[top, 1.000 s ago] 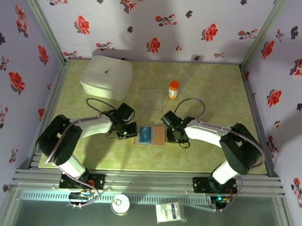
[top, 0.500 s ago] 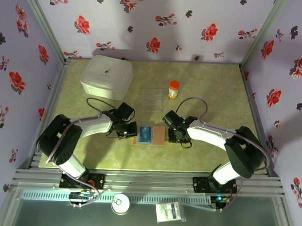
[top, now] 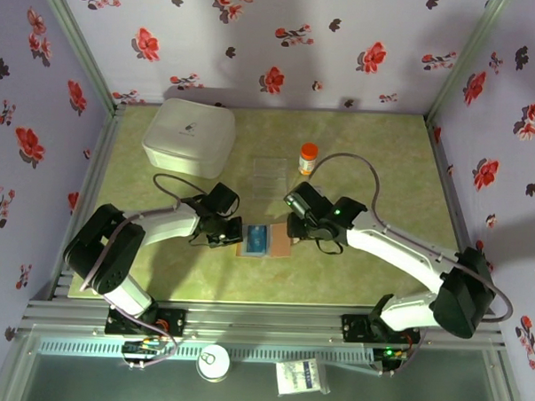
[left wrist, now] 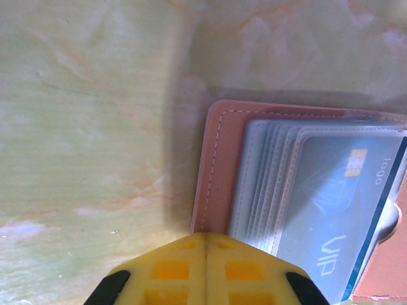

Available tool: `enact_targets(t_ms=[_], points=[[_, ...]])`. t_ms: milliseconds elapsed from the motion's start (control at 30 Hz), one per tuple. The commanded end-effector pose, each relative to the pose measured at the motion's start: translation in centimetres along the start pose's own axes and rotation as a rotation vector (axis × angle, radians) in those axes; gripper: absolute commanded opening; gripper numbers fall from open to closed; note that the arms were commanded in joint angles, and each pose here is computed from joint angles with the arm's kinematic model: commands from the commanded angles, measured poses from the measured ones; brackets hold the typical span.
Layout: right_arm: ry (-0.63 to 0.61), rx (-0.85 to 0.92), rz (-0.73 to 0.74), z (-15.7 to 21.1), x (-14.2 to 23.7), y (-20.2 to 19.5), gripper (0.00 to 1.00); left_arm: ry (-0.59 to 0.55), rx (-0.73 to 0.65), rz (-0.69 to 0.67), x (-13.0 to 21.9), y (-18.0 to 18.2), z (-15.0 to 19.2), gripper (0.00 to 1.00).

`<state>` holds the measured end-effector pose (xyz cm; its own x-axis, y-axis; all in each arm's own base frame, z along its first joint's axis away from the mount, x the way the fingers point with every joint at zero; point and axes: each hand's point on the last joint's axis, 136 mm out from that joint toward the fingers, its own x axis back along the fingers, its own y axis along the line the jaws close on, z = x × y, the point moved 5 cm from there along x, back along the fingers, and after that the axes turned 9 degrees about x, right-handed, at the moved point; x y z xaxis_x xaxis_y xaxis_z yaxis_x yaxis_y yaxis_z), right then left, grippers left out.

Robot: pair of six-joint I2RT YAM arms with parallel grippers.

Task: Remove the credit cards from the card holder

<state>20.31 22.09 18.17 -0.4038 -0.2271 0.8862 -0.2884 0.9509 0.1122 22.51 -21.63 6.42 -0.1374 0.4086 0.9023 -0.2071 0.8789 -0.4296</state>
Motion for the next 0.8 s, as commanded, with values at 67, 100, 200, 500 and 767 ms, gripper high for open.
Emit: enact_targets(t_ms=[67,100,200,500,767], points=[[0.05,0.023,-0.099,-0.5,-1.7,3.9,0.5,0.011,0.001,-0.048,0.2,1.1,0.9,0.0],[0.072,0.032,-0.083,-0.4,-2.4,4.2,0.5,0.01,0.0,-0.047,0.2,1.1,0.9,0.0],[0.128,0.059,-0.03,0.2,-4.5,4.5,0.53,0.007,0.002,-0.052,0.3,1.3,0.9,0.0],[0.222,0.13,0.193,1.4,-8.5,2.5,0.68,0.008,0.005,-0.071,-0.1,1.7,1.0,0.0],[0.245,0.141,0.23,2.0,-10.2,1.6,0.77,0.006,0.01,-0.08,-0.1,1.8,1.1,0.0]])
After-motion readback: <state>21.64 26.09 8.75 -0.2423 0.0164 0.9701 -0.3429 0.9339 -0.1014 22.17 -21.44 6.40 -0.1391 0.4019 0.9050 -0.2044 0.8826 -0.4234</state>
